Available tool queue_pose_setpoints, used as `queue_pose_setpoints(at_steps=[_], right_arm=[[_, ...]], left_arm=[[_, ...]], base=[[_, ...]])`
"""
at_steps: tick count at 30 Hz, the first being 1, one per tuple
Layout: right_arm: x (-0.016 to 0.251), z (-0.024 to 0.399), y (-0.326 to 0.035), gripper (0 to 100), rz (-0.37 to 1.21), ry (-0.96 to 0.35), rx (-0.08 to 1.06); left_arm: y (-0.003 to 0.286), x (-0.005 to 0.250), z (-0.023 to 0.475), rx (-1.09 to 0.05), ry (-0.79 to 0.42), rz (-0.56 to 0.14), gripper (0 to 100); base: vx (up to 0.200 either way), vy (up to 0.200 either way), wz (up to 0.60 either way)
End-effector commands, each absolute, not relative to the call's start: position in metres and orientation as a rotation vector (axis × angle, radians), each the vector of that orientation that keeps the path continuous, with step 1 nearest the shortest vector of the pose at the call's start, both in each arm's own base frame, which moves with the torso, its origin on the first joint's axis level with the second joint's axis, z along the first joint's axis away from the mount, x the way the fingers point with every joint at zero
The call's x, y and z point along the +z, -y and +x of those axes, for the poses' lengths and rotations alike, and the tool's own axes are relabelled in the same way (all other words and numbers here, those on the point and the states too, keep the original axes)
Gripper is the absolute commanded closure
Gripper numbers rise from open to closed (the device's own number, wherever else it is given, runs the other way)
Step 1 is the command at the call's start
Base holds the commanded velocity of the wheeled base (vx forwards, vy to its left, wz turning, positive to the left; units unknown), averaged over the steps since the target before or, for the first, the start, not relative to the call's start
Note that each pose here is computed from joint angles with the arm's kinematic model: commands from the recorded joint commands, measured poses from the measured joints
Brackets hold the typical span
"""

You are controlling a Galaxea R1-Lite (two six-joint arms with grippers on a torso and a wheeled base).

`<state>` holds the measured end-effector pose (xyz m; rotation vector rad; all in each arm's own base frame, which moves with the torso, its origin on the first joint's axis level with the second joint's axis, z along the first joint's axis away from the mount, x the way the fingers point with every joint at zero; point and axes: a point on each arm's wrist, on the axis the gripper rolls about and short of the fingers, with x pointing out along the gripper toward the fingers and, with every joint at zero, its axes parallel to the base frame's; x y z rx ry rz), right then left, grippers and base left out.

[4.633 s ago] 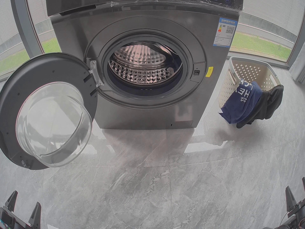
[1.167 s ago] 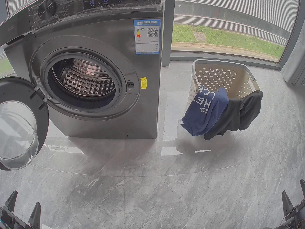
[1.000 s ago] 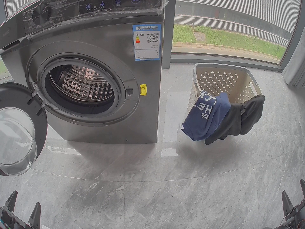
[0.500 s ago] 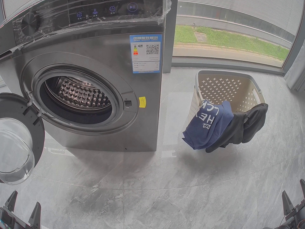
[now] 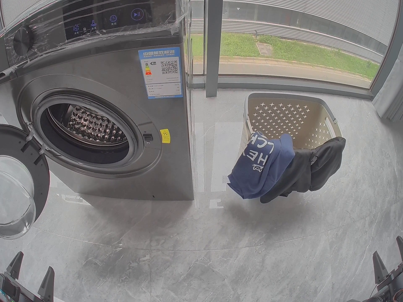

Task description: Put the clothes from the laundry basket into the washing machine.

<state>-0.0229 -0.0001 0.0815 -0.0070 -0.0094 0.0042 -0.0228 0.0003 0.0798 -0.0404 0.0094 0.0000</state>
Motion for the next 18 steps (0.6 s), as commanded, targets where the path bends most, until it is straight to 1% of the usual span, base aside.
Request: queue_pose_setpoints(at_steps=[1, 2, 14, 18], right_arm=[[0.0763, -0.0228, 0.0001, 0, -0.006, 0.008, 0.005], [0.0763, -0.0228, 0.0001, 0, -0.008, 0.008, 0.005], [0.0763, -0.0228, 0.0001, 0, -0.008, 0.008, 0.005], [0.0763, -0.0228, 0.0001, 0, -0.008, 0.008, 0.005]], left_arm=[[-0.0003, 0.0764, -0.0226, 0.000, -0.012, -0.041, 0], [-0.0003, 0.0764, -0.0226, 0.000, -0.012, -0.041, 0], [-0.0003, 0.0760, -0.0225, -0.001, -0.014, -0.043, 0], [-0.0003, 0.0764, -0.0226, 0.000, -0.012, -0.043, 0]], base=[[0.000, 0.000, 0.00], [0.000, 0.000, 0.00], [0.000, -0.200, 0.00], [0.000, 0.000, 0.00]])
